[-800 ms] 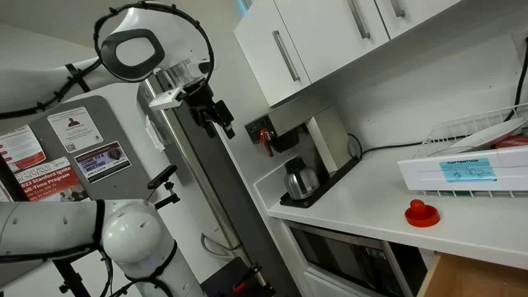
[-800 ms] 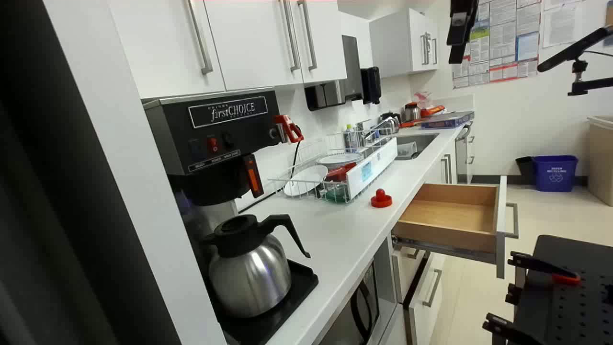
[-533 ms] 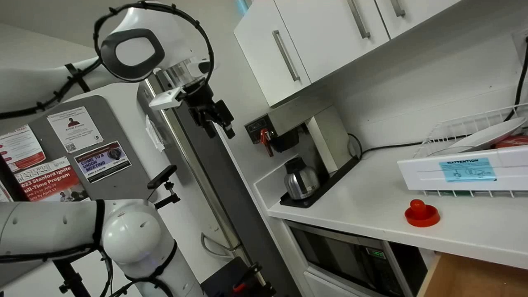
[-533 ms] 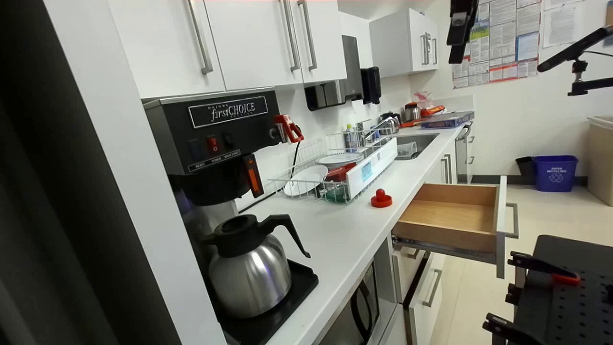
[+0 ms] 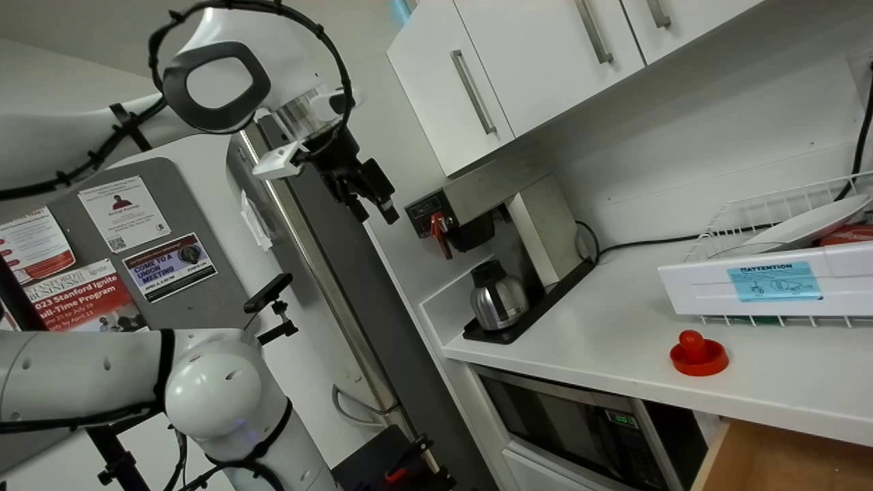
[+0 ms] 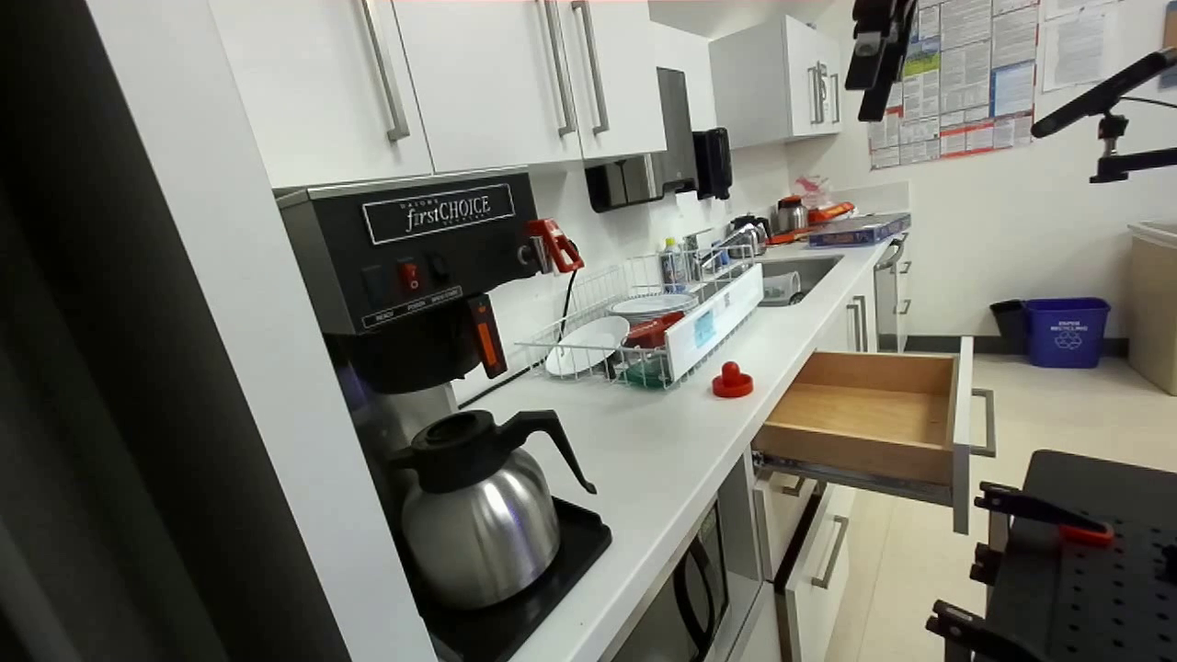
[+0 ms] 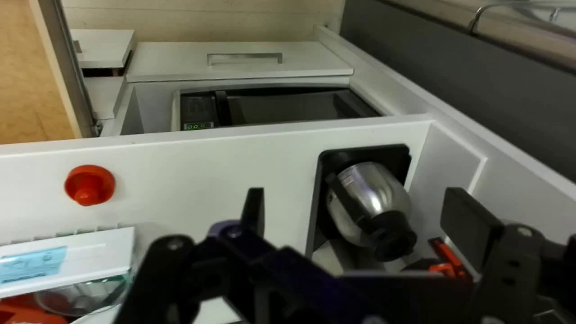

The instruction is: Close the open drawer.

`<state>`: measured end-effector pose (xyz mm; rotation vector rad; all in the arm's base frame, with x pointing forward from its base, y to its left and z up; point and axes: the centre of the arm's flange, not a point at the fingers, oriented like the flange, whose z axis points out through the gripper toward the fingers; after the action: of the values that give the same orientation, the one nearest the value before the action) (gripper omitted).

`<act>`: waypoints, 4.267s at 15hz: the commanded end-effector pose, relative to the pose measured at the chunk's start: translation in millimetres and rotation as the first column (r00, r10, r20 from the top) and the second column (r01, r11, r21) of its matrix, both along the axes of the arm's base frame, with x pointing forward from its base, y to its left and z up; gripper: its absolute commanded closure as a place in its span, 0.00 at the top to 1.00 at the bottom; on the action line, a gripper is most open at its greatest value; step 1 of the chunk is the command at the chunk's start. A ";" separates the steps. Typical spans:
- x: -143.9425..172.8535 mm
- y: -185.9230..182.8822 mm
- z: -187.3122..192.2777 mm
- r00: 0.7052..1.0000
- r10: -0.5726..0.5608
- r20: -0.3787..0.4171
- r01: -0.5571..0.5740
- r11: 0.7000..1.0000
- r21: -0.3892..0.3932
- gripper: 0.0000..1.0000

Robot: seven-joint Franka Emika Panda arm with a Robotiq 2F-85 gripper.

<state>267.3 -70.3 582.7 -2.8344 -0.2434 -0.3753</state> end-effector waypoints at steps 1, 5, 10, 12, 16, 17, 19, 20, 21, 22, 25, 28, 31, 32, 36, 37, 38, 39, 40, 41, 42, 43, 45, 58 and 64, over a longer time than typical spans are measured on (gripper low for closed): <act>8.5 -65.9 -29.4 0.980 -0.197 0.036 0.197 0.980 0.004 1.00; -11.2 -148.4 -93.0 0.909 -0.418 0.001 0.418 0.908 0.017 1.00; -53.5 -219.0 -187.1 0.752 -0.655 -0.073 0.658 0.753 0.025 1.00; -70.6 -237.6 -220.5 0.675 -0.731 -0.096 0.735 0.678 0.008 1.00; -87.2 -237.1 -226.9 0.666 -0.733 -0.140 0.740 0.672 0.003 1.00; -86.8 -238.2 -232.0 0.659 -0.735 -0.159 0.743 0.669 -0.009 1.00; -83.9 -237.8 -235.7 0.655 -0.735 -0.175 0.744 0.668 -0.022 1.00; -83.1 -237.3 -235.7 0.652 -0.737 -0.176 0.746 0.666 -0.023 1.00; -82.7 -237.1 -235.5 0.652 -0.737 -0.176 0.746 0.666 -0.024 1.00; -82.7 -237.1 -235.4 0.652 -0.737 -0.176 0.746 0.665 -0.024 1.00; -80.8 -261.8 -258.6 0.611 -0.764 -0.206 0.782 0.623 0.013 1.00; -89.6 -284.9 -285.7 0.554 -0.799 -0.232 0.826 0.562 0.039 0.96; -100.8 -307.9 -317.2 0.486 -0.839 -0.246 0.871 0.489 0.051 0.66; -103.3 -316.2 -328.6 0.460 -0.851 -0.253 0.885 0.463 0.052 0.58; -108.0 -340.2 -365.7 0.366 -0.888 -0.279 0.928 0.369 0.042 0.27; -107.7 -346.3 -373.6 0.346 -0.897 -0.275 0.936 0.350 0.037 0.19; -108.7 -351.4 -379.4 0.322 -0.903 -0.284 0.945 0.327 0.030 0.12; -109.3 -355.9 -384.6 0.298 -0.911 -0.284 0.952 0.305 0.021 0.03; -110.1 -359.5 -388.8 0.275 -0.918 -0.286 0.959 0.285 0.010 0.00; -110.5 -363.1 -394.2 0.252 -0.926 -0.282 0.964 0.265 -0.006 0.00; -110.6 -366.0 -399.8 0.233 -0.931 -0.279 0.968 0.249 -0.024 0.00; -109.5 -368.0 -406.0 0.217 -0.935 -0.280 0.971 0.237 -0.041 0.00; -105.3 -370.5 -420.1 0.191 -0.940 -0.284 0.971 0.223 -0.085 0.00; -80.3 -396.6 -473.8 0.168 -0.948 -0.270 0.986 0.164 0.036 0.00; -55.4 -388.4 -476.6 0.122 -0.928 -0.351 0.971 0.039 0.235 0.00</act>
<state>199.3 -464.3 106.5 -2.1392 1.7570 -0.3419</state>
